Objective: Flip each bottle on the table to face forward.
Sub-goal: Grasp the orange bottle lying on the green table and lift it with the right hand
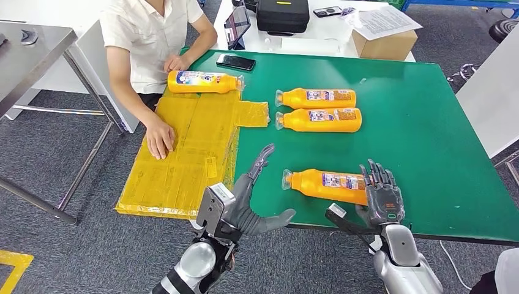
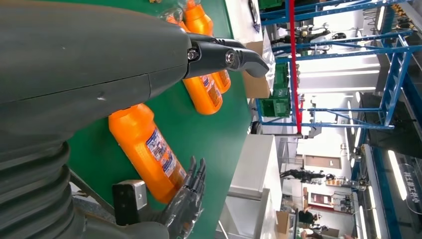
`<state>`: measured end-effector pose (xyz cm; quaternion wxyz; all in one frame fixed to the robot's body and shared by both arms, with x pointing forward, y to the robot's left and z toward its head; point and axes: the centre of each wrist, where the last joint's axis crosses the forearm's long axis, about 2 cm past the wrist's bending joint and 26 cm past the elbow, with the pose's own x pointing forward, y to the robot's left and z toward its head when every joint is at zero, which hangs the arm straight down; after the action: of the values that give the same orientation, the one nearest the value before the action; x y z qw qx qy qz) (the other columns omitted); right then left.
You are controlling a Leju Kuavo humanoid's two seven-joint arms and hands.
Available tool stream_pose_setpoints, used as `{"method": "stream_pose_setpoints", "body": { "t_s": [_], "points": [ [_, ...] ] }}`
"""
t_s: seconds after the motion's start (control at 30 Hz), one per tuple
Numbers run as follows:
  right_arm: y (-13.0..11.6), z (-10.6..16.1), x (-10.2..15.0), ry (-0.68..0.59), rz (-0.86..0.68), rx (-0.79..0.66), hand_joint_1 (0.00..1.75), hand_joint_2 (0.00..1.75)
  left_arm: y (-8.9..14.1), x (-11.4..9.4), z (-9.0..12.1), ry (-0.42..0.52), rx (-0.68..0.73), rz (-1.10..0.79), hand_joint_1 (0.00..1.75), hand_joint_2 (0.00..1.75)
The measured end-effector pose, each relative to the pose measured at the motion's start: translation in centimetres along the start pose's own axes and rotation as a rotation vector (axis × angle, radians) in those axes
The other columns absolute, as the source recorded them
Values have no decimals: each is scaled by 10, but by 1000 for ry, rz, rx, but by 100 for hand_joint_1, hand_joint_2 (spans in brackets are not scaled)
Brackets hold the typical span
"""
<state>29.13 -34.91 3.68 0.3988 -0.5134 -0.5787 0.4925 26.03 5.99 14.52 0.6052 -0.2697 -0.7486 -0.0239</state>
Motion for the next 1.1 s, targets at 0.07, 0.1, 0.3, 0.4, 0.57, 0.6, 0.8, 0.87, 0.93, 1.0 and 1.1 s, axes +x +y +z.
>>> {"method": "stream_pose_setpoints", "body": {
  "t_s": [0.07, 0.1, 0.3, 0.4, 0.57, 0.6, 0.8, 0.87, 0.93, 1.0, 1.1],
  "points": [
    [3, -1, 1, 5, -24, 7, 0, 175, 0, 0, 0, -1, 0, -1, 0, 175],
    [4, -1, 2, 8, -36, 12, 0, 175, 0, 0, -1, -1, 0, -1, 0, 175],
    [8, -5, 4, 24, -67, 32, 0, 175, 0, 1, -1, -3, -1, -1, 0, 175],
    [9, -7, 4, 29, -81, 37, 0, 175, 0, 1, -1, -2, 0, 3, 0, 175],
    [14, -9, 4, 43, -123, 74, 0, 175, 0, 1, -1, 8, 3, 19, 0, 175],
    [15, -10, 4, 42, -127, 80, 0, 175, 0, 0, -1, 10, 3, 21, 0, 175],
    [18, -13, 6, 35, -146, 107, 0, 175, 0, 0, -1, 17, 3, 33, 0, 175],
    [18, -13, 7, 29, -150, 118, 0, 175, 0, 0, -1, 22, -1, 38, 0, 175],
    [19, -14, 9, 19, -151, 131, 0, 175, 0, -1, -1, 26, -5, 41, 0, 175],
    [19, -15, 11, 6, -146, 140, 0, 175, 0, -1, -1, 29, -8, 44, 0, 175],
    [19, -15, 14, -7, -141, 143, 0, 175, 0, -1, 0, 32, -11, 49, 0, 175]
  ]
}}
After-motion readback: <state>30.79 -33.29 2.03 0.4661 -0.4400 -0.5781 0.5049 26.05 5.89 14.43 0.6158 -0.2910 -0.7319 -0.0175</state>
